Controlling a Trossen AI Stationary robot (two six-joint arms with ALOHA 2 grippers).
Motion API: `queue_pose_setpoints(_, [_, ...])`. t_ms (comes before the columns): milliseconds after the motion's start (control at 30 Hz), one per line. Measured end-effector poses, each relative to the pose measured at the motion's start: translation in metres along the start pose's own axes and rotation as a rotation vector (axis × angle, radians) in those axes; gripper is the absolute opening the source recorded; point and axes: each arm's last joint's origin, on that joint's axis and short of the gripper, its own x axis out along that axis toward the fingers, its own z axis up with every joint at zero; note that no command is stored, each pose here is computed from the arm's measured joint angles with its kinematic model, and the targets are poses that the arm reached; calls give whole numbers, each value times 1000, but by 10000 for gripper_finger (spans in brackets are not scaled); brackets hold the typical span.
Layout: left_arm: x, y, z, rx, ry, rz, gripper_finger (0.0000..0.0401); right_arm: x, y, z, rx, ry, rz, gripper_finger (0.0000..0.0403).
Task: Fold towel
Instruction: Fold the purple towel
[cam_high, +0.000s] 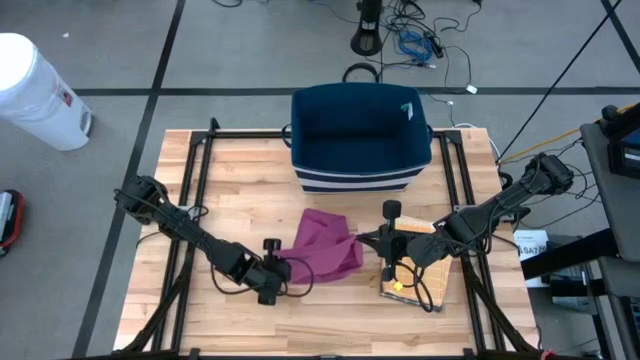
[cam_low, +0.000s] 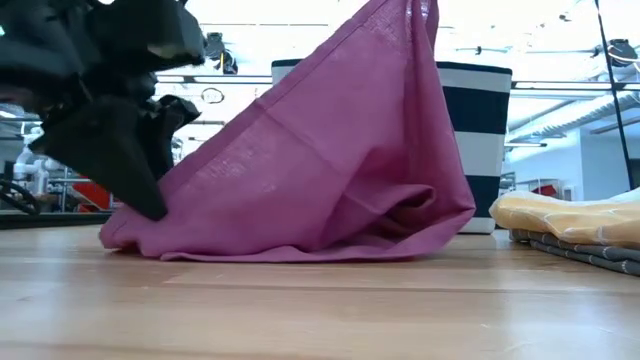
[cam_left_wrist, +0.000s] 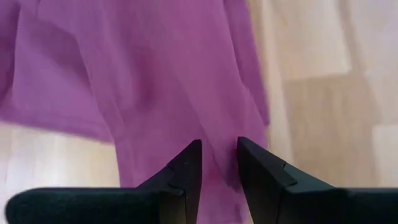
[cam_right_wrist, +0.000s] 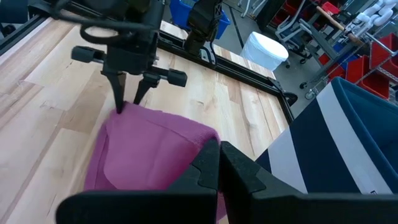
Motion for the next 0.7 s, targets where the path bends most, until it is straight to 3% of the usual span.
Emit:
queue_pose_setpoints(233, [-1, -2, -2, 32, 7, 12, 100, 0, 0, 0, -1, 1, 0, 0])
queue_pose_setpoints(533, [1, 3, -1, 70, 6, 32, 23, 0, 0, 0, 2, -2, -5, 0])
queue_pose_setpoints(700, [2, 4, 0, 59, 29, -30, 13, 0, 0, 1, 0, -4, -6, 0])
